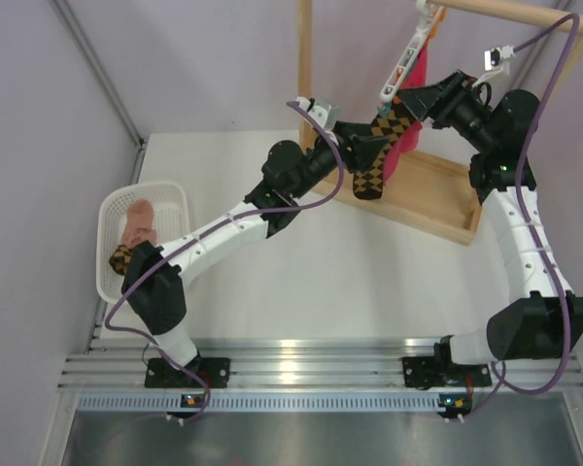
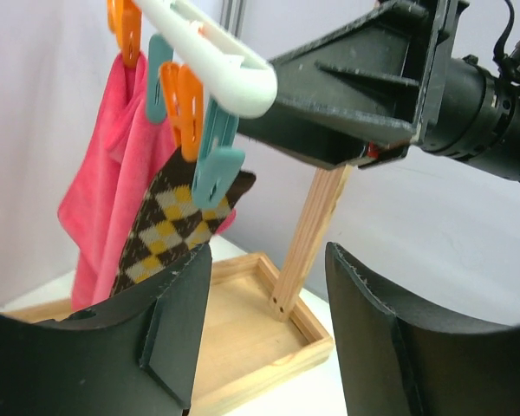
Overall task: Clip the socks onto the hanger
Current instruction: Clamp the sock onto the hanger, then open the clamp at the hanger.
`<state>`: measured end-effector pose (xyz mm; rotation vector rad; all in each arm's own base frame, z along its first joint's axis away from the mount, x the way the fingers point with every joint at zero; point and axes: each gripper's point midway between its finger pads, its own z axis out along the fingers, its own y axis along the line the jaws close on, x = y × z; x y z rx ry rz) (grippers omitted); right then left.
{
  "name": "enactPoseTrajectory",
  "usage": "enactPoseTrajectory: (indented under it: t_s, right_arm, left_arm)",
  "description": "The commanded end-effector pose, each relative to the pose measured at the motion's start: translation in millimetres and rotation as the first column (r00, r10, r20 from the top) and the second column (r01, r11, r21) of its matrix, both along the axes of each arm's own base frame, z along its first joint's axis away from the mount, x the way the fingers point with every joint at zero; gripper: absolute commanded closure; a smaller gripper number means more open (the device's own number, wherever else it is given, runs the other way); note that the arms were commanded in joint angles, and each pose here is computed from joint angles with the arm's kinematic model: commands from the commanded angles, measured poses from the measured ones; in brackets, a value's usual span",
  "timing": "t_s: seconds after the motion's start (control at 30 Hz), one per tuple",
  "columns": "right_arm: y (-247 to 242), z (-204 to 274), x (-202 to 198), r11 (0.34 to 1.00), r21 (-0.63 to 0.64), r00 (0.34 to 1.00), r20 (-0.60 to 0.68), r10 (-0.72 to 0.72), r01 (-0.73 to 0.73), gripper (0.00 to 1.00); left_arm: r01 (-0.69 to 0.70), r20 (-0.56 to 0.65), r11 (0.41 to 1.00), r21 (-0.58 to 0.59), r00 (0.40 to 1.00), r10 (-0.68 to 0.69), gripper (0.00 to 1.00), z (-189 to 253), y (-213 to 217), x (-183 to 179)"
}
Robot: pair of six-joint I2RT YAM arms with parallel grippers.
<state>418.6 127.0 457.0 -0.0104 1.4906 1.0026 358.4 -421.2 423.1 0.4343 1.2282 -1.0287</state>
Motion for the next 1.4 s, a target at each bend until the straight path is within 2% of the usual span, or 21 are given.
enactPoseTrajectory:
  t_s: [0.0, 0.4, 0.63, 0.77, 0.9, 1.13, 1.3, 1.37]
  right_arm:
    - [1.9, 30.2, -17.3, 0.998, -0.050, 0.991, 0.133, 0.030, -0.023, 0.36]
    - [5.1, 30.2, -25.9, 0.998, -0.030, 0.991, 0.120, 0.054, -0.051, 0.38]
    - [5.8, 31.3, -31.7, 0.998, -0.033, 0.991, 0.123, 0.060, -0.056, 0.38]
    - [6.0, 32.9, -35.1, 0.997, -0.045, 0.989, 0.136, 0.062, -0.057, 0.38]
    - [10.4, 41.7, -43.3, 0.994, -0.067, 0.980, 0.176, 0.097, -0.087, 0.38]
    - [30.6, 42.6, -49.8, 0.980, -0.135, 0.964, 0.204, 0.169, -0.144, 0.41]
    - [49.9, 49.2, -51.9, 0.957, -0.261, 0.945, 0.258, 0.199, -0.130, 0.39]
    - [51.7, 45.5, -47.9, 0.951, -0.286, 0.953, 0.237, 0.191, -0.119, 0.39]
  left_arm:
    - [-0.003, 0.151, 1.000, -0.029, 0.989, 0.007, 0.40, 34.9, -2.7, 3.1]
    - [-0.119, 0.218, 0.992, -0.046, 0.968, 0.126, 0.44, 36.0, -12.3, 42.2]
    - [-0.113, 0.249, 0.989, -0.099, 0.959, 0.135, 0.55, 49.3, -13.7, 45.3]
    - [-0.098, 0.244, 0.989, -0.109, 0.962, 0.122, 0.71, 51.4, -11.9, 41.5]
    - [-0.070, 0.240, 0.993, -0.099, 0.966, 0.092, 0.75, 50.8, -10.8, 33.3]
    - [-0.053, 0.223, 0.994, -0.095, 0.972, 0.073, 0.81, 48.2, -7.3, 26.9]
    - [-0.042, 0.223, 0.996, -0.076, 0.973, 0.058, 0.84, 47.2, -6.4, 22.6]
    - [-0.041, 0.222, 0.996, -0.074, 0.973, 0.056, 0.85, 47.1, -5.9, 21.6]
